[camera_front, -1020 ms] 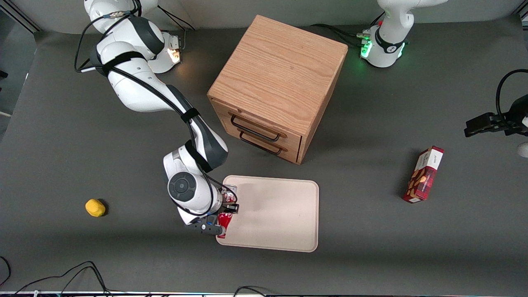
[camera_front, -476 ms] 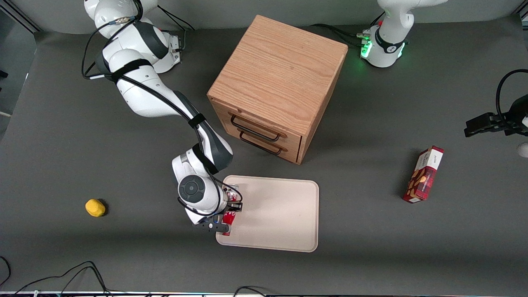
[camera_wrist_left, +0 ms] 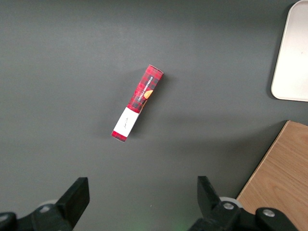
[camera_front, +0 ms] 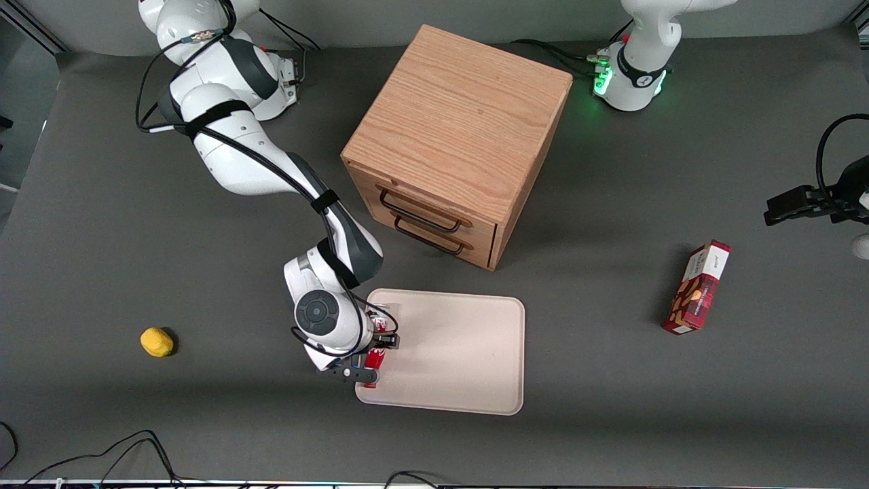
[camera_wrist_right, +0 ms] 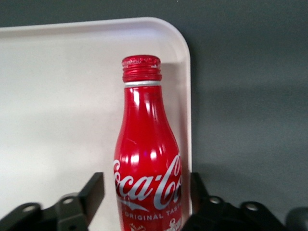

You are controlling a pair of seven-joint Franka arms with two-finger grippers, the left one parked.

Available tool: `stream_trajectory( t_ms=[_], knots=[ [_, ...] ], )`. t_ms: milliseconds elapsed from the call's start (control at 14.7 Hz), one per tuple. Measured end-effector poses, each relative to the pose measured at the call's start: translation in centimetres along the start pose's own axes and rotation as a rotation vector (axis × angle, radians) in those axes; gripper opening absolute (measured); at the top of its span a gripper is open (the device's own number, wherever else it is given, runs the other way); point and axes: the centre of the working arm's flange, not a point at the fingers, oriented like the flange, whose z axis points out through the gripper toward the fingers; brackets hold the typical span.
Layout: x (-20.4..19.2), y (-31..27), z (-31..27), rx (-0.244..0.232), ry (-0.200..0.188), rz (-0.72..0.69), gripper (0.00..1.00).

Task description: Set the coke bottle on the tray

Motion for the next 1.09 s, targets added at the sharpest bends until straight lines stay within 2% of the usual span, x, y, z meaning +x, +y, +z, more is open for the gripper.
stream_trajectory(
  t_ms=[68,136,680,816,952,1088],
  knots=[
    [0.0,0.0,-0.1,0.000,0.001,0.000,0.98],
    [0.1,0.0,-0.1,0.000,0.003,0.000,1.00],
    [0.5,0.1,-1.2,0.001,0.009,0.004,1.00],
    [0.7,0.3,-4.1,-0.018,-0.006,0.008,1.00],
    [0.5,0.7,-9.4,-0.041,-0.034,0.013,1.00],
    [0.2,2.5,-15.6,-0.034,-0.066,0.032,1.00]
  ],
)
